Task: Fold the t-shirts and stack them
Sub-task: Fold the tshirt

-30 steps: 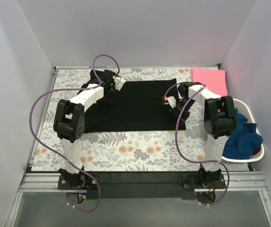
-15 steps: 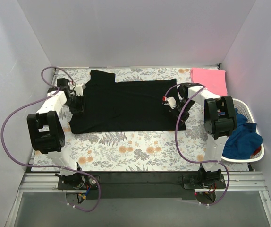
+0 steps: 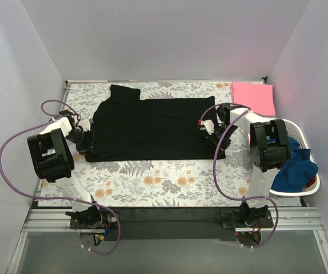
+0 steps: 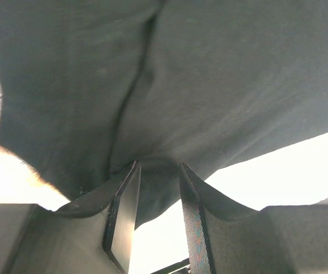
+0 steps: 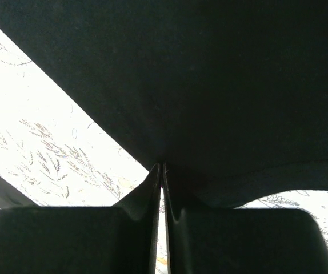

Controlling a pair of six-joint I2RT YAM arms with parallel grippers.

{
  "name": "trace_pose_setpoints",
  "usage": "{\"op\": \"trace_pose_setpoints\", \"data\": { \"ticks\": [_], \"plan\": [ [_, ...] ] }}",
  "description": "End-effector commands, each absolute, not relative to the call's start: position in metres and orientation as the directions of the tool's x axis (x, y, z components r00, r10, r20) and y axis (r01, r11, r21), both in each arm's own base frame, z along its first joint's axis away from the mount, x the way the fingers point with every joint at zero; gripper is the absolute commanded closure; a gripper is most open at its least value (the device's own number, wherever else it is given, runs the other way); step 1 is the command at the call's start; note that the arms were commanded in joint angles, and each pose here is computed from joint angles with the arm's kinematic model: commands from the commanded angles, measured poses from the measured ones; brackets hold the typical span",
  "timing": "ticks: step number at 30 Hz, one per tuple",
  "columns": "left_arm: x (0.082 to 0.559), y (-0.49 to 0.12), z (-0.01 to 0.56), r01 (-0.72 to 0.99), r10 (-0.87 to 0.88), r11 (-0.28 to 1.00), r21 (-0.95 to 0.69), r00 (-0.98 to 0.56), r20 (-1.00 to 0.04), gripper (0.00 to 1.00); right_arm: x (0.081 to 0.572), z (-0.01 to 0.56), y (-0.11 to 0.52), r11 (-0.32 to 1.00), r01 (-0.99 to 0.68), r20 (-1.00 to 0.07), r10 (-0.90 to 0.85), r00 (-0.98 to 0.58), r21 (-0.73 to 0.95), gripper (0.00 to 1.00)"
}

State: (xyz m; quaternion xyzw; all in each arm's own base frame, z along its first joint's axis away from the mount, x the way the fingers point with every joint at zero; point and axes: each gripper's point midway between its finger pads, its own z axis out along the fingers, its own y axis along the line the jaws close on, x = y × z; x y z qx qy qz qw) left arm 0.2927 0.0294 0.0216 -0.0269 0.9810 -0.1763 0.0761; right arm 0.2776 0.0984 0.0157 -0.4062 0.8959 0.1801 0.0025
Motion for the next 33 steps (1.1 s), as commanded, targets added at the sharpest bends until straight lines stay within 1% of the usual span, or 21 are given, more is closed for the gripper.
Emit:
{"op": "trace_pose_setpoints", "data": {
  "ticks": [1,3,7,10,11,14,17,22,23,28,33],
  "plan": [
    [0.301,0.056,0.029,-0.021,-0.079,0.958,-0.287,-0.978,-0.191,0.67,0.262,-0.011,0.065,0.620,-0.739,-0.020,-0.762,-0.647,0.261,0.91],
    [0.302,0.056,0.036,-0.003,-0.066,0.958,-0.287,-0.976,-0.209,0.66,0.266,-0.003,0.068,0.612,-0.748,-0.044,-0.766,-0.642,0.256,0.91],
    [0.313,0.045,0.066,0.041,-0.059,0.939,-0.343,-0.959,-0.276,0.61,0.273,0.017,0.078,0.599,-0.754,-0.100,-0.761,-0.641,0.271,0.88],
    [0.317,0.039,0.082,0.047,-0.068,0.923,-0.381,-0.956,-0.284,0.59,0.274,0.036,0.086,0.592,-0.751,-0.139,-0.751,-0.646,0.292,0.86],
    [0.312,0.036,0.085,0.038,-0.074,0.918,-0.396,-0.962,-0.264,0.58,0.273,0.041,0.088,0.593,-0.747,-0.147,-0.746,-0.650,0.300,0.85],
    [0.304,0.032,0.089,0.035,-0.072,0.910,-0.413,-0.968,-0.240,0.55,0.271,0.052,0.090,0.602,-0.736,-0.158,-0.731,-0.664,0.310,0.76],
    [0.295,0.038,0.081,0.020,-0.068,0.929,-0.370,-0.972,-0.223,0.54,0.269,0.052,0.091,0.615,-0.721,-0.148,-0.719,-0.679,0.320,0.74],
    [0.294,0.051,0.063,-0.011,-0.074,0.955,-0.297,-0.977,-0.201,0.52,0.266,0.042,0.092,0.620,-0.704,-0.122,-0.714,-0.689,0.346,0.74],
    [0.293,0.053,0.058,-0.019,-0.076,0.955,-0.295,-0.980,-0.184,0.52,0.266,0.039,0.091,0.623,-0.698,-0.113,-0.712,-0.693,0.352,0.73],
    [0.305,0.052,0.051,-0.009,-0.074,0.951,-0.310,-0.977,-0.198,0.52,0.265,0.027,0.089,0.626,-0.696,-0.093,-0.717,-0.691,0.351,0.74],
    [0.317,0.044,0.050,0.009,-0.065,0.941,-0.337,-0.976,-0.209,0.57,0.263,0.019,0.086,0.629,-0.694,-0.074,-0.720,-0.690,0.351,0.75]
  ]
}}
